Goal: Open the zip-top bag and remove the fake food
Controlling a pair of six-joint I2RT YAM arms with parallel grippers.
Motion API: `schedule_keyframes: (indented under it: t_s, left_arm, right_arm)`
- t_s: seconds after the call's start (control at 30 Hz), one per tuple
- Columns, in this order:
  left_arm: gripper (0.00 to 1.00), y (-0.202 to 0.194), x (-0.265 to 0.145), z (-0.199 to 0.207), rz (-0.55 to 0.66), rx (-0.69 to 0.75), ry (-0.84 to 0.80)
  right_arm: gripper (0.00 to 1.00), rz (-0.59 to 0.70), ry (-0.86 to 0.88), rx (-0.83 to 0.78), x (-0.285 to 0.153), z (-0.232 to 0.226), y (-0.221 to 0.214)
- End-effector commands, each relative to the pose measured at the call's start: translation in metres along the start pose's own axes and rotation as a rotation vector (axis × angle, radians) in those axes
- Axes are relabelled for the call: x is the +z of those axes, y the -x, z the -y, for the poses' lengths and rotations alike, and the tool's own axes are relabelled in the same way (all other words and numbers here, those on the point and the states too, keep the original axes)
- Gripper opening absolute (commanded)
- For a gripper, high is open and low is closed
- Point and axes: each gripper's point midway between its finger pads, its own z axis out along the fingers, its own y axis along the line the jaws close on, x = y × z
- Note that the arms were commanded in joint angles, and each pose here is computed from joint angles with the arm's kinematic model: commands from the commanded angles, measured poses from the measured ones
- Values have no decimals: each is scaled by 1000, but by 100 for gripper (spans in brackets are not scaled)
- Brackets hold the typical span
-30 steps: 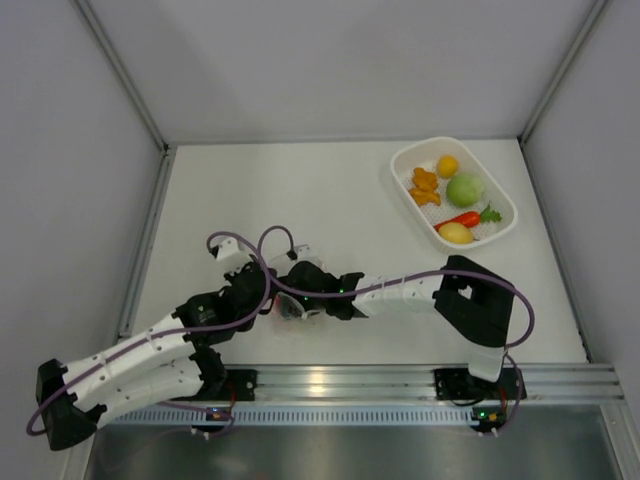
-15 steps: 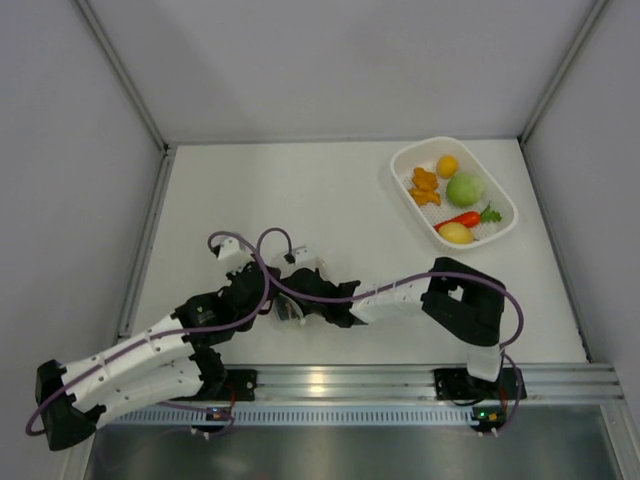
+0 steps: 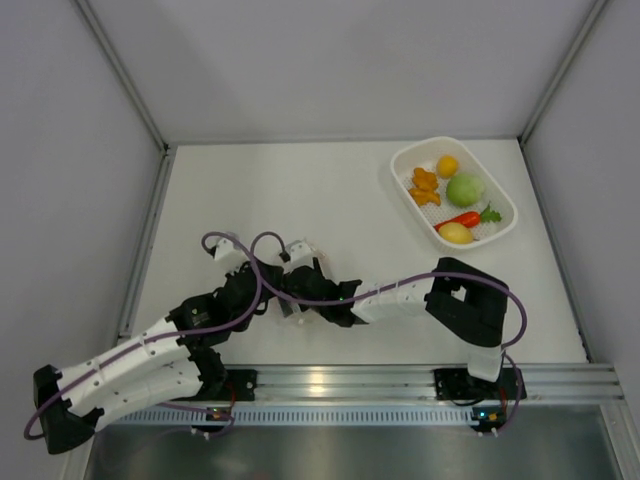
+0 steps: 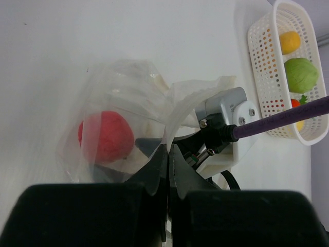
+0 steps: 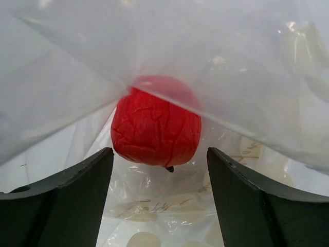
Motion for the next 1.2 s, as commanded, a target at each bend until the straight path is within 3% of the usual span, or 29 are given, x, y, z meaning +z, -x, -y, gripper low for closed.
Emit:
schedule_keyframes:
  t_s: [0.0,0.23,0.6,0.8,0.9,1.0,1.17]
  left_arm:
    - [0,-18,-5,13,-96,-58,-62]
    - [0,-9,-14,22,-90,-105,-106]
    - [0,-14,-12,16,-96,-94,-93]
    - [0,-20,-9,11,-110,-87,-80]
    - [0,-23,-9,7,-114,-81,-75]
    - [0,-21,-9,2,-95,-85,-72]
    - [0,-13,-7,-9,-44,-71,-41]
  right_arm:
    - [75,286,129,-3,-18,-43,98]
    - [77,390,228,-65,-19,-50,122]
    - [80,304,287,-30,35,-41,114]
    - [90,264,312,-30,64,-39,107]
    - [88,240,332,-32,76,-42,105]
    - [80,221,333,-29,79,-43,101]
    - [79,156,303,-30,73,-34,84]
